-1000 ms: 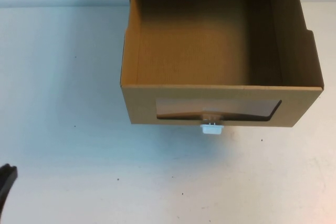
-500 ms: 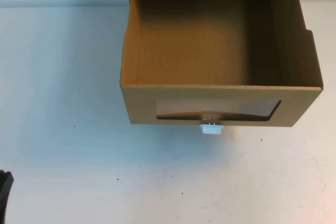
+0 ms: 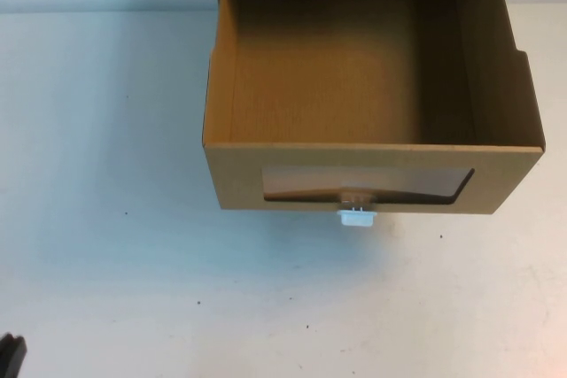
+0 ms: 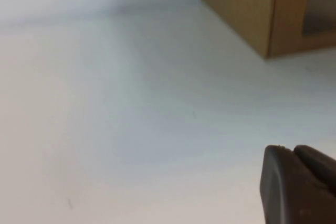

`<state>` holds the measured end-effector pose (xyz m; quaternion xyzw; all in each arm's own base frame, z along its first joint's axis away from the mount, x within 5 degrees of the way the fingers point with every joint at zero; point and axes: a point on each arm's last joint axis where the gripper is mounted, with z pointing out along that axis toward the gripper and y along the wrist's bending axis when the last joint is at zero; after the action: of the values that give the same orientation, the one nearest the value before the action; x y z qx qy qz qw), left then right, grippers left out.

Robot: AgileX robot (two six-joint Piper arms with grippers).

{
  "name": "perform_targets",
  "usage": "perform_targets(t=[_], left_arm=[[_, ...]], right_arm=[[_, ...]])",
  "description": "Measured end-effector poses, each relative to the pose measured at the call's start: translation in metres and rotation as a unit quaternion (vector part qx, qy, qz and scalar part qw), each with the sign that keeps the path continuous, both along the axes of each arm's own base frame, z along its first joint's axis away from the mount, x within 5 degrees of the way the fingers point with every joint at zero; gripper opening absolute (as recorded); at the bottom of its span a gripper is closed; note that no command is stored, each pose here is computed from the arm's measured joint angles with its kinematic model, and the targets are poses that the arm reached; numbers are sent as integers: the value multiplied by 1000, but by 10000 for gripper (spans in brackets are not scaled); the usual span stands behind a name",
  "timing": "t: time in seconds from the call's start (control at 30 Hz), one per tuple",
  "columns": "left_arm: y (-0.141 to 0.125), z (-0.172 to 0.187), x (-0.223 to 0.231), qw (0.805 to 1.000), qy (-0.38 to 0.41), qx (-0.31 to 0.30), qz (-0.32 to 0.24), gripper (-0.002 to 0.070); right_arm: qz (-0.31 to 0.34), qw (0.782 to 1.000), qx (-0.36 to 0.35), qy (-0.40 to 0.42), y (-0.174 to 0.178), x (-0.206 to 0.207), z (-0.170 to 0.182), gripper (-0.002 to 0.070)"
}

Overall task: Open the shoe box
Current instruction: 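Pull the top drawer of the cardboard box fully open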

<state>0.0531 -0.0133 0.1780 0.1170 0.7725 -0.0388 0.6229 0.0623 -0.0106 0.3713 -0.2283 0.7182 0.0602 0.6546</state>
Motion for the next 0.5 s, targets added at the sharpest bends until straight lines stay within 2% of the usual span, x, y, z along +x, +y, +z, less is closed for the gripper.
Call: perform_targets(t=[0.1,0.5], left_arm=[[1,-6,-2,999,38,-4,7,-6],[3,-8,-2,999,45,17,15,-6]], right_arm=[[0,1000,0,1,0,0,0,-14],[0,1000,0,1,0,0,0,-13]])
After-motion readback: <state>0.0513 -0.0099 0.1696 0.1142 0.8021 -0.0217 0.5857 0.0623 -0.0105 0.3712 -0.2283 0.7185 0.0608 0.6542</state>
